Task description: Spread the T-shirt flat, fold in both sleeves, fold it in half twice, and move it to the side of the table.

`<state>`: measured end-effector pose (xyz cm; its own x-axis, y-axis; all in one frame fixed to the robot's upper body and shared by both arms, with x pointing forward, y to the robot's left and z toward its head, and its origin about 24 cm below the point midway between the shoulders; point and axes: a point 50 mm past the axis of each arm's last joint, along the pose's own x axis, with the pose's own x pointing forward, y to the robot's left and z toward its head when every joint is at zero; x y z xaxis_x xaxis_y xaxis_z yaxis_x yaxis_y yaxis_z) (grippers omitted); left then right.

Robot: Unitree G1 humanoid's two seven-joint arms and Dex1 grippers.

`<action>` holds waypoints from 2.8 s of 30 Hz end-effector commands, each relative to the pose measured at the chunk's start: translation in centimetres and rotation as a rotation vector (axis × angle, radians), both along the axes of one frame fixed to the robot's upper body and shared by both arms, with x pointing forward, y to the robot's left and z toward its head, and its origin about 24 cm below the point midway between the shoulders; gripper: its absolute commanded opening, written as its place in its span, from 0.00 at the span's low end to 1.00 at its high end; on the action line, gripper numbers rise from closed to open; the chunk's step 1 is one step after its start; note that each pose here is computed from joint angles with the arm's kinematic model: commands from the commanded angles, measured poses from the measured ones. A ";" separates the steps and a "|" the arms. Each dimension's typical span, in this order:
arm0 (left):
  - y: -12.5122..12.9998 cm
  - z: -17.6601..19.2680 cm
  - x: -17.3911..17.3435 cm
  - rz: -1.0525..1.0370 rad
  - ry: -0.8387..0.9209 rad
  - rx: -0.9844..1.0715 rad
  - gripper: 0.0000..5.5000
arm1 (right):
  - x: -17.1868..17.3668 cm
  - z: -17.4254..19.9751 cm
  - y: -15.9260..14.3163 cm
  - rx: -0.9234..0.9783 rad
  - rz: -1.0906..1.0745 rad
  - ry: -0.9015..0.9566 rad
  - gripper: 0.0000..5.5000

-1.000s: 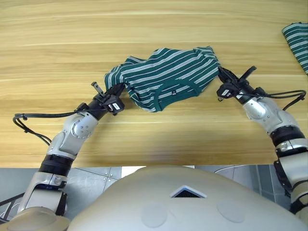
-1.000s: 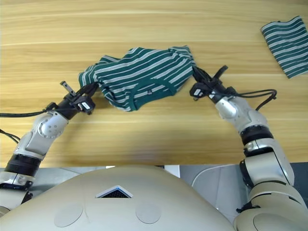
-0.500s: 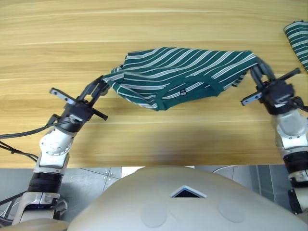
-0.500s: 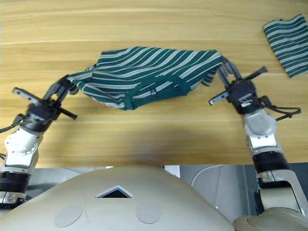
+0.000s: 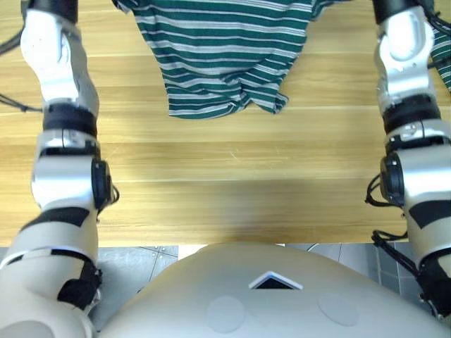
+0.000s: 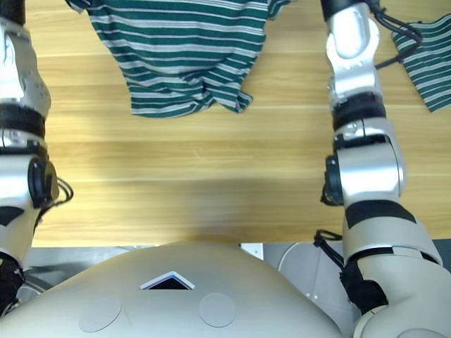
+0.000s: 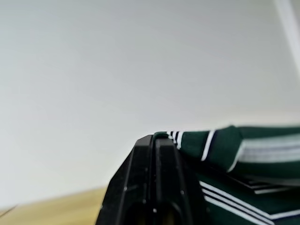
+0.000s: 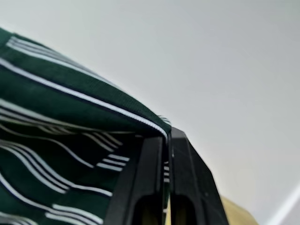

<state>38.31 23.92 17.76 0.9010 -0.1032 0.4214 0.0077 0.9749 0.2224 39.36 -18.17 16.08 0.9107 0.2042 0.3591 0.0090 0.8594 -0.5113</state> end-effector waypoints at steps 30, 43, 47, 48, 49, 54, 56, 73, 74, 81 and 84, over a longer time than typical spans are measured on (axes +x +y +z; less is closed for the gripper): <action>2.3 -20.5 -23.9 -0.617 0.641 0.697 0.00 | -21.5 -14.7 -6.8 -0.563 0.594 0.632 0.00; 3.4 -17.9 -27.2 -0.435 0.641 0.454 0.25 | -25.0 -13.2 -7.1 -0.494 0.477 0.636 0.07; 4.5 -17.9 -27.3 -0.344 0.648 0.403 0.37 | -25.8 -12.8 -6.6 -0.494 0.491 0.635 0.21; 4.9 -17.0 -26.8 -0.306 0.586 0.352 0.39 | -25.7 -12.9 -7.3 -0.531 0.446 0.650 0.23; 5.0 -16.0 -26.1 -0.280 0.515 0.305 0.42 | -25.7 -13.0 -8.1 -0.577 0.399 0.672 0.25; 3.6 -12.9 -24.0 -0.312 0.317 0.234 0.54 | -25.8 -12.7 -10.0 -0.668 0.293 0.689 0.25; 2.0 -11.7 -22.6 -0.330 0.244 0.286 0.57 | -25.3 -10.8 -9.1 -0.615 0.318 0.583 0.25; -5.8 -19.1 -19.3 -0.675 0.366 1.190 0.57 | -18.9 -9.9 -5.4 -0.523 0.314 0.311 0.25; -5.5 -19.3 -19.8 -0.696 0.386 1.210 0.57 | -18.8 -9.9 -5.3 -0.534 0.317 0.308 0.25; -1.3 -17.9 -23.2 -0.651 0.524 1.278 0.57 | -17.5 -9.8 -4.7 -0.609 0.369 0.315 0.25; -0.5 -17.4 -23.5 -0.614 0.539 1.255 0.57 | -17.0 -10.3 -4.3 -0.645 0.390 0.333 0.25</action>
<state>16.22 22.21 1.84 0.6491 -0.6099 -0.4546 0.5929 0.0312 0.8047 21.80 -22.65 5.72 0.7823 0.5936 -0.1886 -0.4586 0.3441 -0.8193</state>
